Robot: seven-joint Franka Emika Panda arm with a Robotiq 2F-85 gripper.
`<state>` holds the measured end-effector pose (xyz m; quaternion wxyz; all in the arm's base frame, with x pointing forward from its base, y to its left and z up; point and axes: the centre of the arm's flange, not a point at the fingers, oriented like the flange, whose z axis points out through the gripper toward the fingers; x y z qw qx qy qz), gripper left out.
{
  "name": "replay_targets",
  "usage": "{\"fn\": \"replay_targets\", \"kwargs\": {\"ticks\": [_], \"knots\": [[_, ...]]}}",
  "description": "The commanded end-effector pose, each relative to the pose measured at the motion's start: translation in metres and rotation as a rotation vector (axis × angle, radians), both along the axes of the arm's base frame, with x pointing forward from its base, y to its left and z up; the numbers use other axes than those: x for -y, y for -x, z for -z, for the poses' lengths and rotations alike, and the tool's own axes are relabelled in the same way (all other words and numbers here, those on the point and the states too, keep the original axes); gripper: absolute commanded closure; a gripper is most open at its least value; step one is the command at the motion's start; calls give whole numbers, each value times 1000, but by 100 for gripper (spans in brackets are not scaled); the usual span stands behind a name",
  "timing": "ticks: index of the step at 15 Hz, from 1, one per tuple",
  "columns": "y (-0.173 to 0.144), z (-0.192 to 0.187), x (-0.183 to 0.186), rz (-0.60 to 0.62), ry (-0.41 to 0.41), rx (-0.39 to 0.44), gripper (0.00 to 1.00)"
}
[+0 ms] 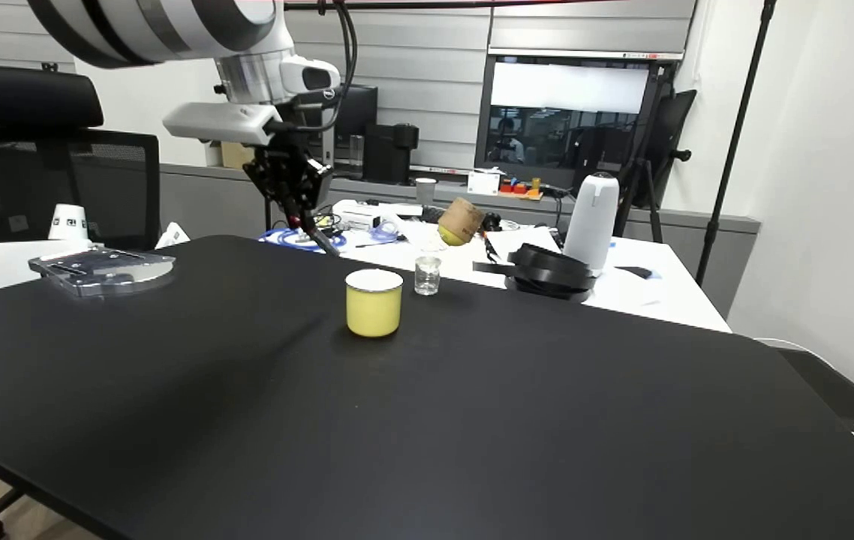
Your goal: Remove the marker from the cup and put it on the table
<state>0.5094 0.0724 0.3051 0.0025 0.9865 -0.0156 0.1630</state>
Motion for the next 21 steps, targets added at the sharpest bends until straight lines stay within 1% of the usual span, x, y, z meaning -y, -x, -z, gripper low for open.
{"fn": "replay_targets", "kwargs": {"ticks": [1, 6, 10, 11, 12, 13, 15, 19, 20, 21], "knots": [[-5, 33, 12, 31, -5, -27, 94], [3, 75, 4, 5, -21, -107, 94], [9, 96, -4, -59, -21, -164, 94], [10, 99, -5, -67, -24, -180, 53], [11, 100, -6, -78, -27, -196, 52], [12, 102, -7, -76, -33, -211, 47], [13, 102, -8, -70, -42, -236, 33], [12, 95, -6, -1, -52, -295, 5], [11, 92, -5, 5, -48, -303, 1], [11, 88, -4, 10, -42, -307, 0]]}}
